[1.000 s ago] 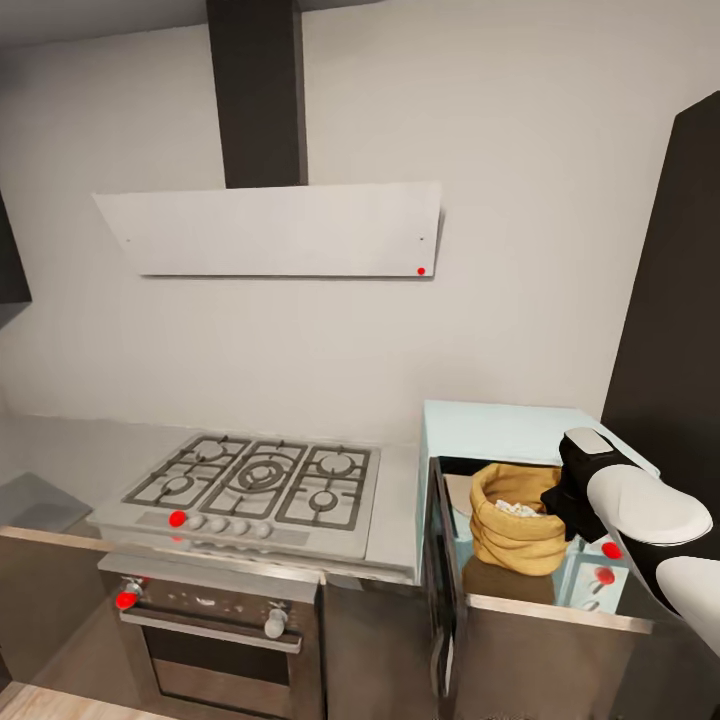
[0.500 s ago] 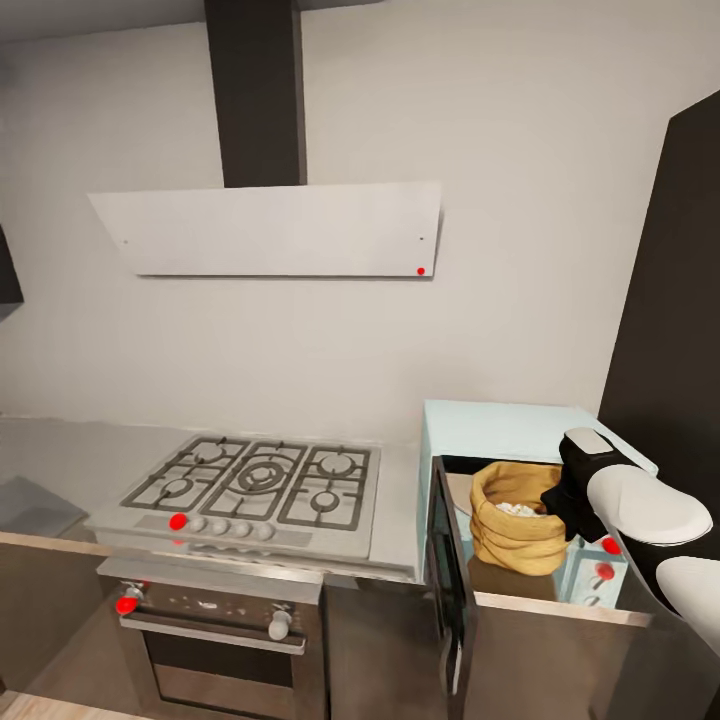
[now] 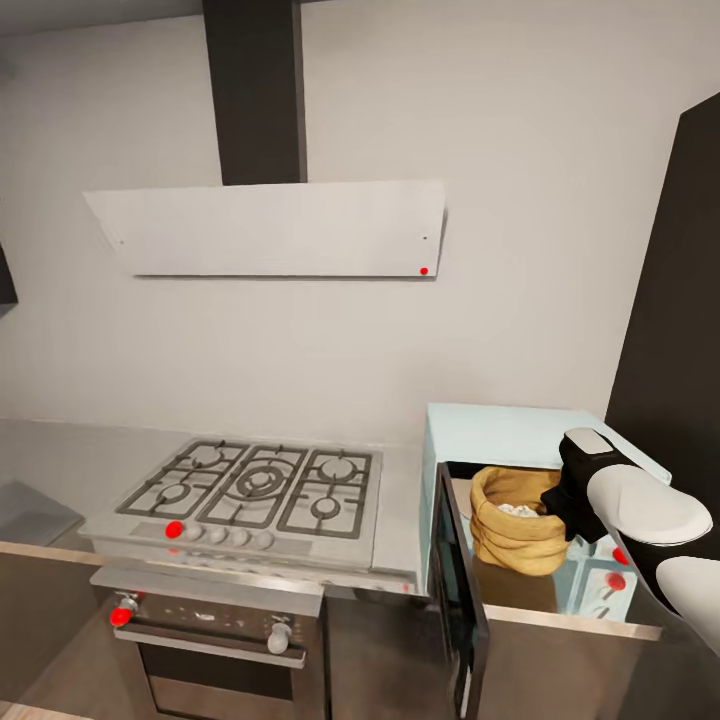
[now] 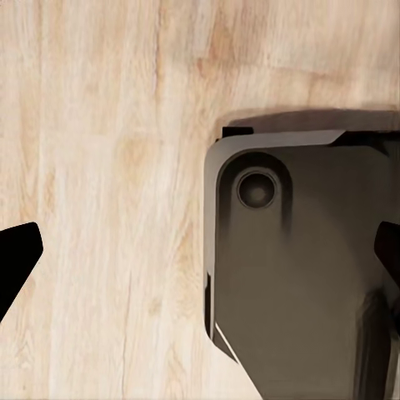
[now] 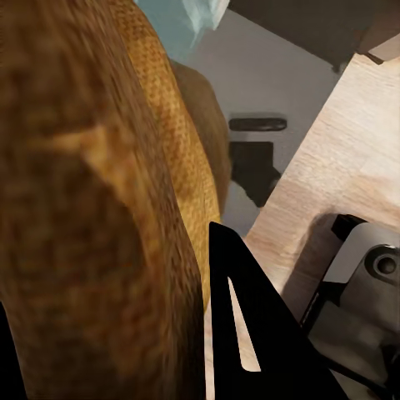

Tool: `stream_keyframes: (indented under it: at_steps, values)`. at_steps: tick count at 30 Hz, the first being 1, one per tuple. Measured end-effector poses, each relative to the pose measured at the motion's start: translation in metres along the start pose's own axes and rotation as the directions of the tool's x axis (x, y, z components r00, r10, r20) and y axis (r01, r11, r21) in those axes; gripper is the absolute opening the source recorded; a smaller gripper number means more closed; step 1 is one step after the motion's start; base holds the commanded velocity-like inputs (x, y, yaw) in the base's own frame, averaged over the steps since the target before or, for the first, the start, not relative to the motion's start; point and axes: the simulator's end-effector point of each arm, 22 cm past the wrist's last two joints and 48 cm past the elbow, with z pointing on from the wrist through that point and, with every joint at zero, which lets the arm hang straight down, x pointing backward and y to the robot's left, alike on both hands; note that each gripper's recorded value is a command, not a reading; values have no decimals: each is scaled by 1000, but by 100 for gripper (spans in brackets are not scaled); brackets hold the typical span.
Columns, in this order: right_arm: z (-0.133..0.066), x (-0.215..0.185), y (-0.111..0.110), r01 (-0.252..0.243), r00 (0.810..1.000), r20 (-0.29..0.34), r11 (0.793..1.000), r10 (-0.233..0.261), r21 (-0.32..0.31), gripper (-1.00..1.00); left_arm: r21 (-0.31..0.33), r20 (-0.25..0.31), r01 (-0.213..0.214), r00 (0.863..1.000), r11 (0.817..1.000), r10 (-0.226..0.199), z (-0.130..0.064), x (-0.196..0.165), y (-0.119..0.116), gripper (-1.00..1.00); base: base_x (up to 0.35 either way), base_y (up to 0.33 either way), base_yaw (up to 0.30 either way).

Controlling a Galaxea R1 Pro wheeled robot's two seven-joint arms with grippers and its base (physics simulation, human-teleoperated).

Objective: In the kitchen, take the popcorn bag from the countertop, put it into the microwave, and heat it until the popcorn is cooked so the cooked popcorn ends up inside the bag.

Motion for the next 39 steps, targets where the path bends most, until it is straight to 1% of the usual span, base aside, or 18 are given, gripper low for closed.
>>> stream_keyframes:
  at_steps: [4, 17, 21, 39]
  values:
    - [0, 0, 0, 1, 1000, -1, 1000, -1, -1, -100, 0, -1, -1, 1000, 1000, 1, 0, 0, 0, 100, 137, 1, 0]
    - [0, 0, 0, 2, 1000, 0, 1000, -2, 0, -100, 1, 0, 0, 1000, 1000, 0, 0, 0, -1, 100, 29, 0, 0]
    - [0, 0, 0, 1, 1000, 1, 1000, -1, 0, -100, 0, -1, -1, 1000, 1000, 1, 0, 1, 0, 100, 158, 0, 0]
    - [0, 0, 0, 2, 1000, 0, 1000, -2, 0, -100, 0, -1, -1, 1000, 1000, 1, 0, 1, 0, 100, 28, 0, 0]
